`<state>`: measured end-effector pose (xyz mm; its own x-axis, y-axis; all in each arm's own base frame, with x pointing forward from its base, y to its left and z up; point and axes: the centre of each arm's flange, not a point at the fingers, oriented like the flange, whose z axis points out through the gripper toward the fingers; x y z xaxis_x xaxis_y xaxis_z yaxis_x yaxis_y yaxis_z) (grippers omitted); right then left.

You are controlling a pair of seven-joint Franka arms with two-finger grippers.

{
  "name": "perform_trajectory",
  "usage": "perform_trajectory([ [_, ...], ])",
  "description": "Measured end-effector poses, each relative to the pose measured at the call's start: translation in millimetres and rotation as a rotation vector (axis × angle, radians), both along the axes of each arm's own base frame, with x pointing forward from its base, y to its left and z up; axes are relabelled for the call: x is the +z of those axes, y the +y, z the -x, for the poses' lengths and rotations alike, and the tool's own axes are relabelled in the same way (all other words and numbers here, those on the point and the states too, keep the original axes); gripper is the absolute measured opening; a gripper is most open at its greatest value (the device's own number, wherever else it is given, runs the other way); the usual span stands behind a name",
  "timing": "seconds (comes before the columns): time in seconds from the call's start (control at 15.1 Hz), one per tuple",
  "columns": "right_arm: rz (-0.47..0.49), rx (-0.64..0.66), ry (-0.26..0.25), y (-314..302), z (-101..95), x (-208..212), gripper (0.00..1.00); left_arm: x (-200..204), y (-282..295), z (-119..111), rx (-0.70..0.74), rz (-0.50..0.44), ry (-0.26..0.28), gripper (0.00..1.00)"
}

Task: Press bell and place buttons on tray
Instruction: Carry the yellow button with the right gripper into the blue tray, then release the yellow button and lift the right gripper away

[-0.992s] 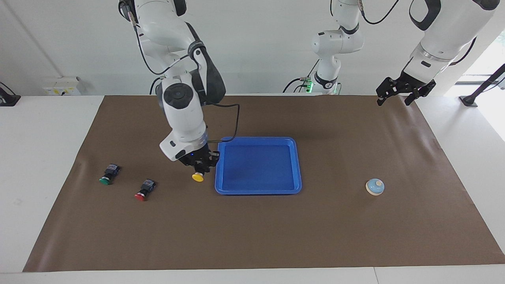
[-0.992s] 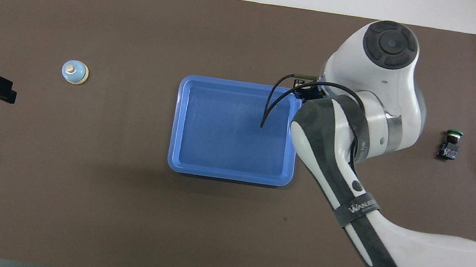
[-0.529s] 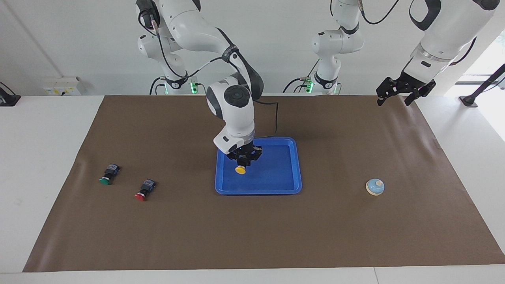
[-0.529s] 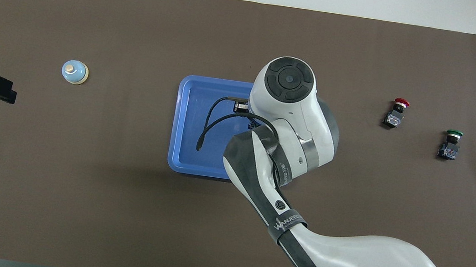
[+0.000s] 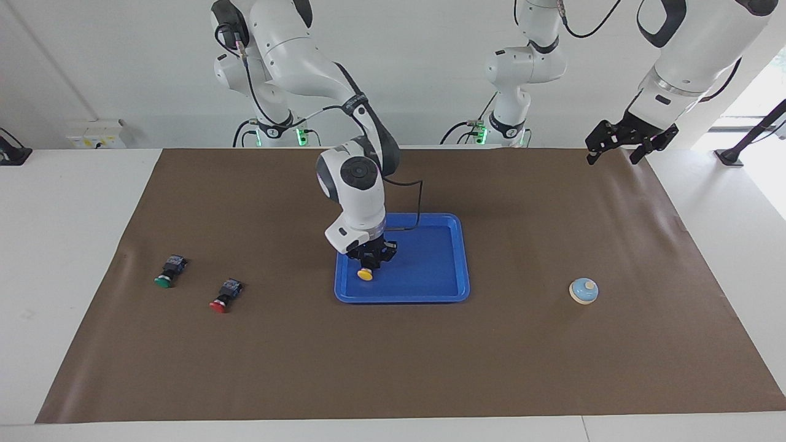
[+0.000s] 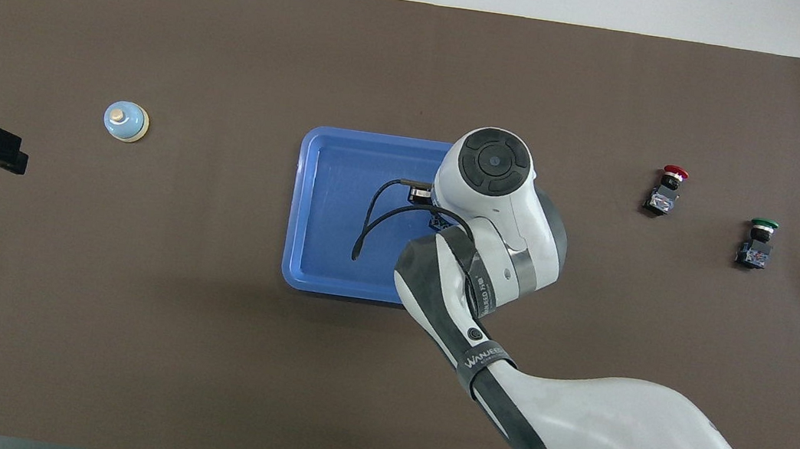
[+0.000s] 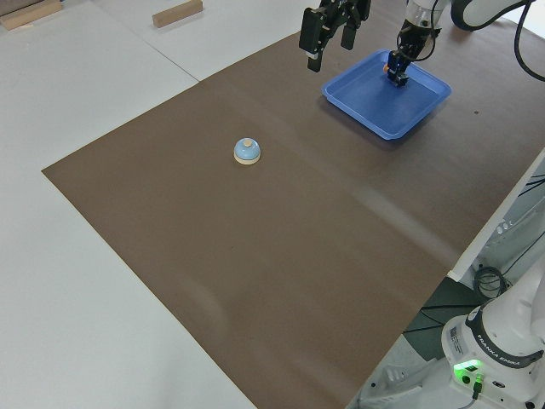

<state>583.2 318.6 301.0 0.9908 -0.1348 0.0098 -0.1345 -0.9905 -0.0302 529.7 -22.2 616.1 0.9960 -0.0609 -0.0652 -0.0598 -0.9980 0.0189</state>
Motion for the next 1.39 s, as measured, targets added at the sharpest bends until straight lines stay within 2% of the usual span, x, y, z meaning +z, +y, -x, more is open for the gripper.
perform_trajectory([
  [0.26,-0.006,-0.008,-0.010,-3.0,6.8,-1.6,0.39,0.0,0.0,0.0,0.000,0.000,0.000,1.00],
  [0.4,-0.006,-0.050,-0.006,-3.3,7.5,-1.5,0.52,0.0,0.0,0.0,0.000,0.000,0.000,1.00],
  [0.46,-0.003,-0.070,-0.001,-3.8,7.6,-0.4,0.66,0.0,0.0,0.0,0.000,0.000,0.000,1.00],
  [0.53,0.002,-0.087,0.007,-5.7,6.4,4.1,0.76,0.0,0.0,0.0,0.000,0.000,0.000,1.00],
  [0.66,0.017,-0.123,0.021,-18.5,-4.6,30.3,0.96,0.0,0.0,0.0,0.000,0.000,0.000,1.00],
  [0.73,0.022,-0.147,0.022,-31.9,-14.1,51.1,1.00,0.0,0.0,0.0,0.000,0.000,0.000,1.00],
  [0.99,0.015,-0.236,-0.003,-125.5,-47.1,122.8,1.00,0.0,0.0,0.0,0.000,0.000,0.000,1.00],
  [1.12,0.038,-0.231,-0.006,-180.0,-58.6,127.7,1.00,0.0,0.0,0.0,0.000,0.000,0.000,1.00],
  [1.39,0.080,-0.188,0.003,-272.4,-70.8,110.8,1.00,0.0,0.0,0.0,0.000,0.000,0.000,1.00],
])
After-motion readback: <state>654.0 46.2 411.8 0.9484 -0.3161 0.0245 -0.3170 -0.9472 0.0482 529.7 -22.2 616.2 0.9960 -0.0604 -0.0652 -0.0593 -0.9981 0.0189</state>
